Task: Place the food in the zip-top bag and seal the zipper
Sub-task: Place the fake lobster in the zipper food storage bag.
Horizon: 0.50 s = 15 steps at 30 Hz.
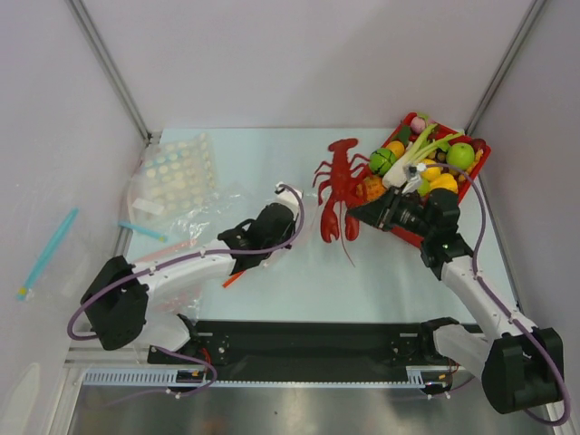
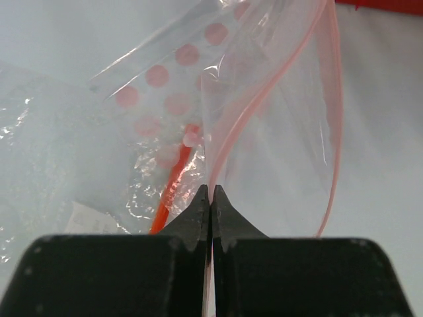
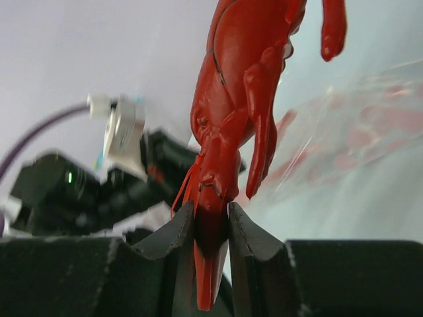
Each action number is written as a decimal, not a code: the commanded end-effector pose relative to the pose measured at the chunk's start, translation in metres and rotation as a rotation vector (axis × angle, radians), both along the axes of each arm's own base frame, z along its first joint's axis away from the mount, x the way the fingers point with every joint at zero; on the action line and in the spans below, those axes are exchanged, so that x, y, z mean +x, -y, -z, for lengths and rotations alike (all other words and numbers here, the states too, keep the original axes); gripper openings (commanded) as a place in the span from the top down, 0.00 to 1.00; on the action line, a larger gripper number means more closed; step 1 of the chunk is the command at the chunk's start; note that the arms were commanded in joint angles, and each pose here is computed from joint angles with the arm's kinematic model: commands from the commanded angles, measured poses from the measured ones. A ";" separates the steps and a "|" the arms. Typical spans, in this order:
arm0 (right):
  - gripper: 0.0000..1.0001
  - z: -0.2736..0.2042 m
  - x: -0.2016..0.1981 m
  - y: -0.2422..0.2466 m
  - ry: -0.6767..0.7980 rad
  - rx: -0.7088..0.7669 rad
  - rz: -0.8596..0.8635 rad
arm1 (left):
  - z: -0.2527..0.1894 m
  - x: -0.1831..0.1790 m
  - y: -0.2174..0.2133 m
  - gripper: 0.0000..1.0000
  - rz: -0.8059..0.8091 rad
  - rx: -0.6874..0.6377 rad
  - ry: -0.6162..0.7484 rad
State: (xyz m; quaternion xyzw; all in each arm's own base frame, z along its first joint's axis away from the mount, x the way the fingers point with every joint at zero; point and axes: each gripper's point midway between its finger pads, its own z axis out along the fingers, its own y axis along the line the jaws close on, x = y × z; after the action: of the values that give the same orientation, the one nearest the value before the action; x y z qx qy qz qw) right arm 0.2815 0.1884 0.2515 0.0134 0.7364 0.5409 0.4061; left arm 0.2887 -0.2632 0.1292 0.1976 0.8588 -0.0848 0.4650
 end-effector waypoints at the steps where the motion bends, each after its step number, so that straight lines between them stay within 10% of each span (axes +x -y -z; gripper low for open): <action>1: 1.00 -0.025 -0.035 -0.036 0.186 -0.063 -0.234 | -0.026 0.012 -0.009 1.00 -0.066 -0.093 0.066; 15: 1.00 -0.010 -0.052 -0.055 0.144 -0.110 -0.343 | -0.067 0.022 -0.078 1.00 -0.298 -0.101 0.220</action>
State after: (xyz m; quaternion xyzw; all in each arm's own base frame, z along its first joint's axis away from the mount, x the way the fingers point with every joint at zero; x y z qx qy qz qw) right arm 0.2299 0.2419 0.2338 -0.1407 0.7517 0.5579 0.3224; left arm 0.3056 -0.2113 0.1491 0.1169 0.8532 -0.0493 0.5060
